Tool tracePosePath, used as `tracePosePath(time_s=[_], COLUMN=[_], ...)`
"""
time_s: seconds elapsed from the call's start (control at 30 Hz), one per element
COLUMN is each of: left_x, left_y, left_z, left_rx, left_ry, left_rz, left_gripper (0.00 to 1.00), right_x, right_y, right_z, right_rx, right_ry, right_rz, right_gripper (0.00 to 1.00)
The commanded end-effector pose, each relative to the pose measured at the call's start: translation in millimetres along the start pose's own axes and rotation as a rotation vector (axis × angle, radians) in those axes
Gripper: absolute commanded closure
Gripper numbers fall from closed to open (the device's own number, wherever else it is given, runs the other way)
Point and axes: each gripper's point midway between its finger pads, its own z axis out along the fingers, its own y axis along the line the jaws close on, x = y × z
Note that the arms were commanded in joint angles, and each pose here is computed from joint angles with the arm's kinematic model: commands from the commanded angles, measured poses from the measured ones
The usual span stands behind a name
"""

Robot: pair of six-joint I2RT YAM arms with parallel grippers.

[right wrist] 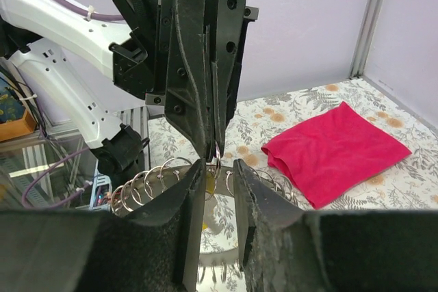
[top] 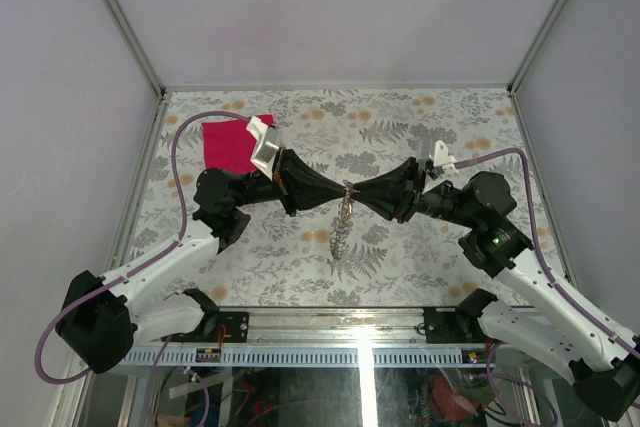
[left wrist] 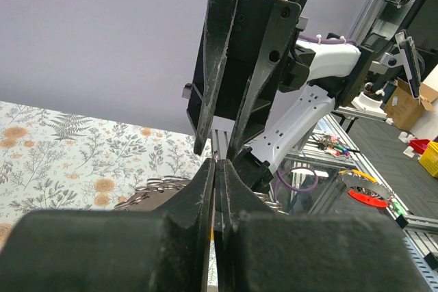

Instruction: Put the keys on the keyring

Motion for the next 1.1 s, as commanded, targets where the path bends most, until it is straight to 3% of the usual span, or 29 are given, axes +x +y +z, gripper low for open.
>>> tracePosePath(time_s=[0.0, 0.33, 0.67, 0.77, 0.93, 1.07], left_x=[-29.7, -29.1, -27.7, -27.4, -26.3, -22.4], left_y=[-13.0, -11.5, -9.3, -7.5, -4.8, 0.5], left_z=[4.5, 4.2, 4.0, 3.3, 0.6, -2.0], left_rx=[0.05, 0.043, 0.034, 0.021, -0.009, -0.045], left_ry=[-0.073, -0.073, -0.074, -0.075, -0.071, -0.058], left_rz=[0.104, 0.106, 0.104, 0.104, 0.117, 0.121], left_gripper=[1.0, 1.0, 1.0, 0.99, 0.81, 0.78], right_x=[-10.3, 0.5, -8.1, -7.8, -2.6, 3.7], right_y=[5.7, 7.2, 10.8, 14.6, 11.3, 6.0], right_z=[3.4, 7.6, 10.4, 10.5, 1.4, -11.1], right_rx=[-0.046, -0.078, -0.098, -0.118, -0.076, -0.023], right_ry=[-0.04, -0.016, -0.019, 0.036, 0.198, 0.35], right_rz=[-0.024, 0.016, 0.038, 0.048, 0.032, 0.029], right_gripper=[0.72, 0.75, 1.0, 1.0, 1.0, 1.0])
